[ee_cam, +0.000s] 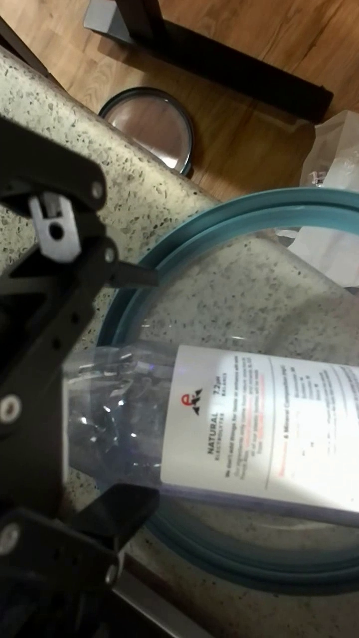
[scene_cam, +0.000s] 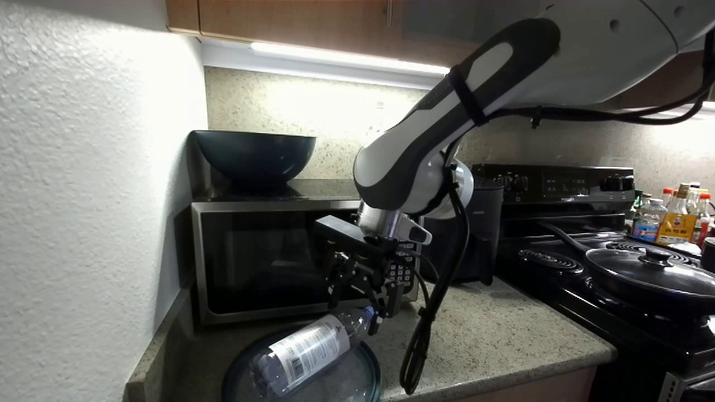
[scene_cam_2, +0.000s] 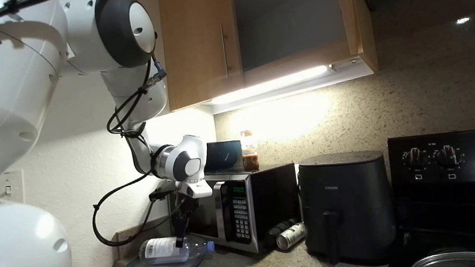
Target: Put the bottle upright to the right
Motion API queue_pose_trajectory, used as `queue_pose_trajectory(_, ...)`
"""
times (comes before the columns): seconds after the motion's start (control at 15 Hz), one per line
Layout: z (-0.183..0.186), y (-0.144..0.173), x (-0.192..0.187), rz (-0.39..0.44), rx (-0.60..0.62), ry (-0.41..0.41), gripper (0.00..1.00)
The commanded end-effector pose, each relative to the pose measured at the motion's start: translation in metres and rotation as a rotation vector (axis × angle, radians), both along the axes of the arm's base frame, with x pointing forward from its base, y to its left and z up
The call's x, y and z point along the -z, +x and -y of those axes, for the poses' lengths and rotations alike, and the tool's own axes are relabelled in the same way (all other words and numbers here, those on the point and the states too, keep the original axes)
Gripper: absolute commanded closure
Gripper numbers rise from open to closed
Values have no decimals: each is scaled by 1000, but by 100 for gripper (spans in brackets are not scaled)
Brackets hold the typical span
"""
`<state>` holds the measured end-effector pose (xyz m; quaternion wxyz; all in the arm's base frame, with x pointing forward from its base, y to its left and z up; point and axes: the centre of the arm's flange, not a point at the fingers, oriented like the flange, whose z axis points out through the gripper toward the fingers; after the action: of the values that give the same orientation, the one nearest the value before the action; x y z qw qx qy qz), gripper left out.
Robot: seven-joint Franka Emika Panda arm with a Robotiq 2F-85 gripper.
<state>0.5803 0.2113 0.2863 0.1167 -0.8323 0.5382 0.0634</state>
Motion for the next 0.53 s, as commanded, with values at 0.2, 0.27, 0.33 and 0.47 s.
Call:
queue_pose_trajectory(0.2, 3, 8, 13, 15, 15, -18, 0)
queue_pose_trajectory(0.27, 3, 8, 14, 15, 14, -17, 0)
queue_pose_trajectory(0.33, 4, 9, 16, 15, 12, -15, 0)
queue_pose_trajectory(0.47, 5, 11, 17, 14, 8, -8, 0)
